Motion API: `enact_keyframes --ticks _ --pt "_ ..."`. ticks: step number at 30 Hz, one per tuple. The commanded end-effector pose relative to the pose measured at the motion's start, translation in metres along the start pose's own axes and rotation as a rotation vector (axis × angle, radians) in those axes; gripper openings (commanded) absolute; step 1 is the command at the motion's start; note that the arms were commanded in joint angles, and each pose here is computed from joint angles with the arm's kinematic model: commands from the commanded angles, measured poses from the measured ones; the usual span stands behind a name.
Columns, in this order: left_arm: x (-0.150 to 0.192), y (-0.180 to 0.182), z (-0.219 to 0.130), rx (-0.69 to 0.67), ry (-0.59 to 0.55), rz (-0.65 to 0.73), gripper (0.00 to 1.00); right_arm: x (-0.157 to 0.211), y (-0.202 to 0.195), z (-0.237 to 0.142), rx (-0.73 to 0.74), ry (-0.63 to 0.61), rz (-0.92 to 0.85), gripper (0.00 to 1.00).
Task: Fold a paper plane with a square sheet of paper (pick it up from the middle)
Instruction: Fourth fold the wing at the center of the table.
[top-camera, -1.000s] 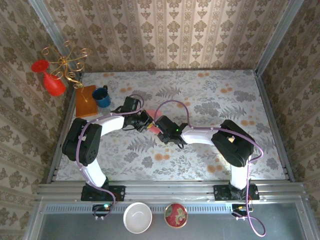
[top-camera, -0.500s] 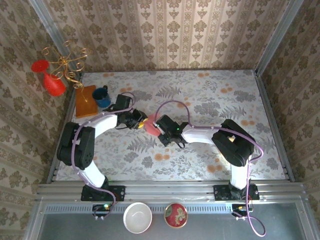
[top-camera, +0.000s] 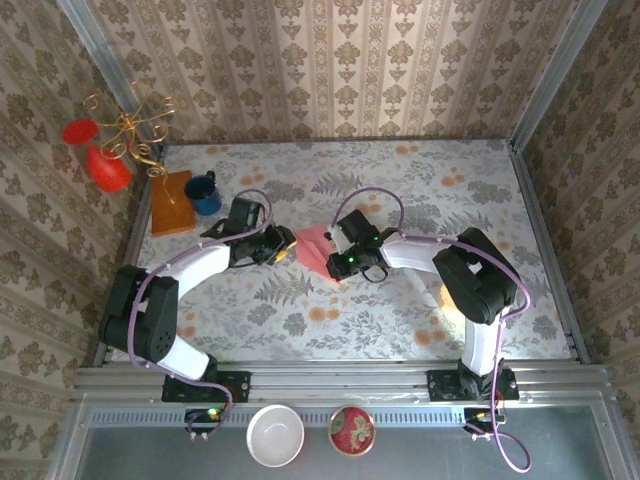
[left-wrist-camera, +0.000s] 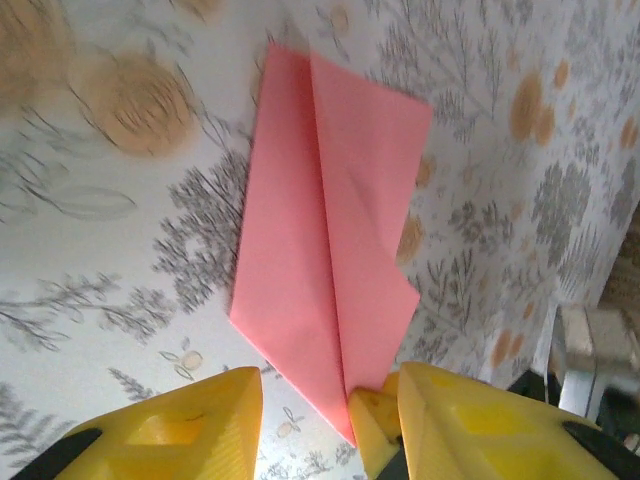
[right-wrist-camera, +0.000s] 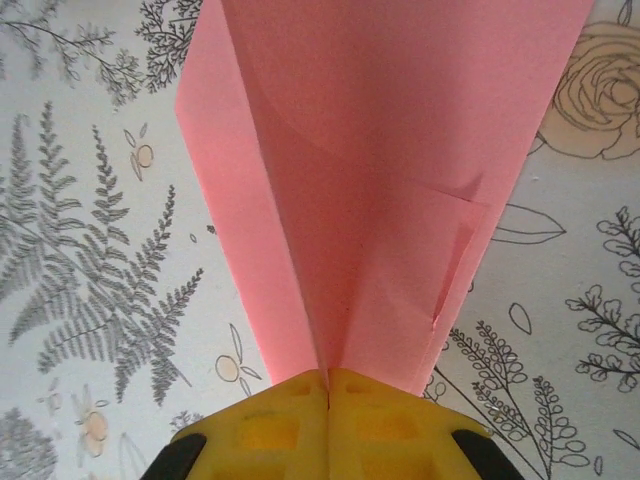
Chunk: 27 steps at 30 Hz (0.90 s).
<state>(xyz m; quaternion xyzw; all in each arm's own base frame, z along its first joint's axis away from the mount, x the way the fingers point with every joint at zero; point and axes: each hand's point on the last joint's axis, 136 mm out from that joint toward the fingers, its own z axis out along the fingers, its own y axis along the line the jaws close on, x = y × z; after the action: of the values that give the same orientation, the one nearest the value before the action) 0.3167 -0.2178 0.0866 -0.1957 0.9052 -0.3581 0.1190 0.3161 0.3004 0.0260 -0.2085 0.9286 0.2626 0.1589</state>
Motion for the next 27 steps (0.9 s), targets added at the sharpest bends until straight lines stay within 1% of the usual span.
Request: enact_keyframes --ticks 1,3,5,9,14,21,24,27 --pt "0.007 -0.017 0.011 0.076 0.024 0.035 0.41 0.005 0.014 -0.001 -0.153 0.018 0.095 0.08" --pt "0.020 -0.024 0.023 0.090 0.063 0.059 0.41 0.005 0.012 0.000 -0.186 0.013 0.132 0.08" --pt "0.025 -0.027 0.031 0.097 0.082 0.065 0.41 0.006 0.009 0.000 -0.209 0.011 0.164 0.08" --pt "0.033 -0.029 0.046 0.105 0.119 0.071 0.37 0.005 0.002 -0.001 -0.261 -0.013 0.228 0.08" --pt "0.038 -0.023 0.058 0.087 0.142 0.070 0.34 0.004 -0.003 -0.003 -0.304 -0.030 0.276 0.08" --pt "0.040 -0.020 0.066 0.080 0.156 0.065 0.36 0.008 -0.005 -0.001 -0.307 -0.022 0.284 0.08" --pt "0.038 -0.027 0.063 0.097 0.155 0.074 0.36 0.009 -0.007 0.000 -0.303 -0.021 0.285 0.09" --pt "0.034 -0.029 0.059 0.086 0.132 0.096 0.36 0.010 -0.008 0.000 -0.299 -0.021 0.285 0.08"
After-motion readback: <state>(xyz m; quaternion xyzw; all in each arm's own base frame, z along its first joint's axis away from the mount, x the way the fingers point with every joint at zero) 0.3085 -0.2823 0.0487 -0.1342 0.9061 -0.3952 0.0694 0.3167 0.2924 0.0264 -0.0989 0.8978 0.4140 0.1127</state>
